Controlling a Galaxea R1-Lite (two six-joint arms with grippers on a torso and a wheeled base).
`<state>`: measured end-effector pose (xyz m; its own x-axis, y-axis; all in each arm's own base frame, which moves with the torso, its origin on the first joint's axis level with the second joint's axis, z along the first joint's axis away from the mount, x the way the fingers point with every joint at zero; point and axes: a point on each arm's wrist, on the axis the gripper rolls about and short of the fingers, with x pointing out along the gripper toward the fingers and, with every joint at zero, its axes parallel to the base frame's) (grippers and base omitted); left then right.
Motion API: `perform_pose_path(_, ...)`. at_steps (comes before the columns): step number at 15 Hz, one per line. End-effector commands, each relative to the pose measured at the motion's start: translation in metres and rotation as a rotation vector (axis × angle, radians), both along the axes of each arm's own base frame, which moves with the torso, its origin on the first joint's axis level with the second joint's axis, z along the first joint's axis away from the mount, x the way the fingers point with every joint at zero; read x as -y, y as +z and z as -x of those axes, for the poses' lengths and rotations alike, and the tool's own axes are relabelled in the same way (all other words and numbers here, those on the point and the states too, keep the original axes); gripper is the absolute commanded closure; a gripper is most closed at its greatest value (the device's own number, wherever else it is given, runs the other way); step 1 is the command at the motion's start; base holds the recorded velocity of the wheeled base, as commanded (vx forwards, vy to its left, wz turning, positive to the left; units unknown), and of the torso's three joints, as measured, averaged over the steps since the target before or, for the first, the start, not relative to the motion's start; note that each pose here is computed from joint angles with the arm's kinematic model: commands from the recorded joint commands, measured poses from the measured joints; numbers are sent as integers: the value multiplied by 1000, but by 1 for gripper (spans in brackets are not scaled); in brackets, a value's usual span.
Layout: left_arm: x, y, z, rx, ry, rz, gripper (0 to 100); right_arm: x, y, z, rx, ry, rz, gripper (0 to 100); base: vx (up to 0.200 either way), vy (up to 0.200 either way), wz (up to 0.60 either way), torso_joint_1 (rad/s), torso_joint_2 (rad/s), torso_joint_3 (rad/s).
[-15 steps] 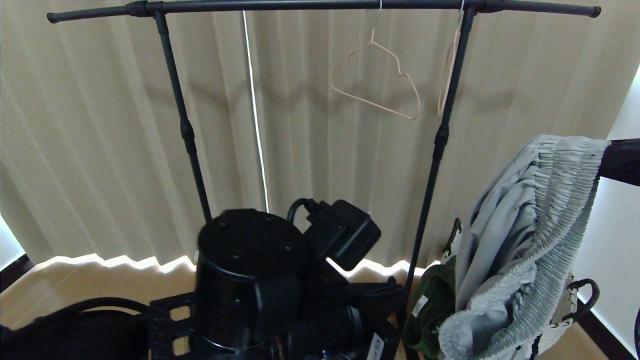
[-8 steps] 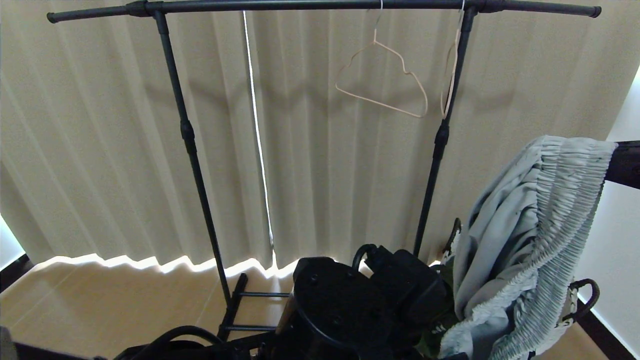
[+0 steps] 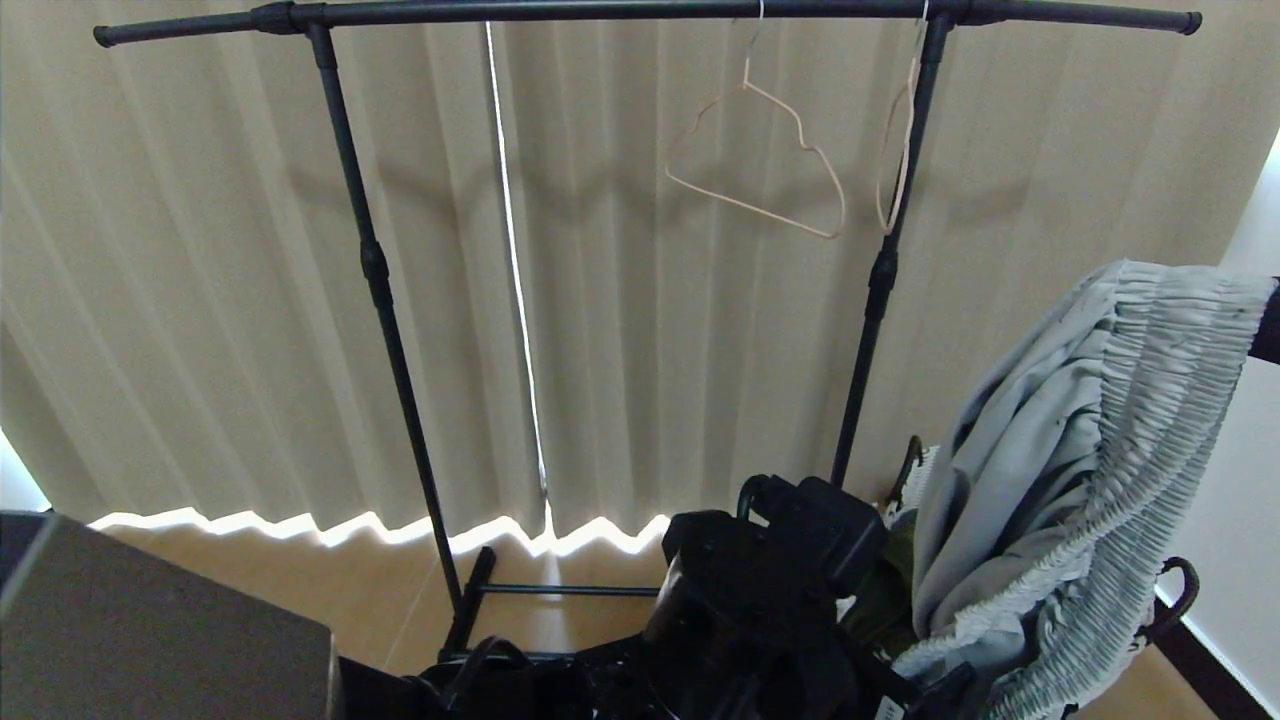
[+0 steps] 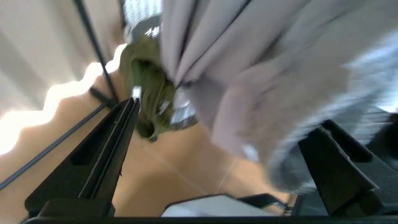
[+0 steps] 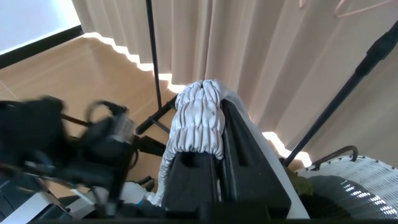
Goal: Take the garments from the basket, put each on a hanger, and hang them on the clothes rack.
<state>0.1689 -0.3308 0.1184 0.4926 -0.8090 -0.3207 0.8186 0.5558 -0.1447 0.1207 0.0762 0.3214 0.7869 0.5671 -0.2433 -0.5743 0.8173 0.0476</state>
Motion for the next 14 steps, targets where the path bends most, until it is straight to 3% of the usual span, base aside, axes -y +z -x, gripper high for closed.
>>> perform_pose_path(1, 1, -15, -5, -18, 16, -37, 0, 2, 3, 3, 13, 1, -7, 100, 0, 0, 0, 0, 0, 0)
perform_pose_path(2, -1, -17, -4, -22, 18, -48, 0, 2, 3, 3, 13, 1, -7, 100, 0, 0, 0, 0, 0, 0)
perform_pose_path(3, -4, -18, -3, -25, 20, -55, 100, 2, 3, 3, 13, -1, -7, 100, 0, 0, 0, 0, 0, 0)
perform_pose_path(8, -36, 1, 15, 4, 51, -38, 100, 0, 2, 0, 6, -2, -2, 100, 0, 0, 0, 0, 0, 0)
perform_pose_path(9, -64, 14, 28, 12, 48, -23, 100, -4, -2, -7, -14, -1, 10, 100, 0, 0, 0, 0, 0, 0)
perform_pose_path(11, -101, 41, 31, 44, 102, 30, 100, -15, -3, -24, 1, 3, 2, 100, 0, 0, 0, 0, 0, 0)
perform_pose_path(14, -143, 92, 33, 69, 154, 70, 100, -35, 10, -33, 32, 64, -20, 100, 0, 0, 0, 0, 0, 0)
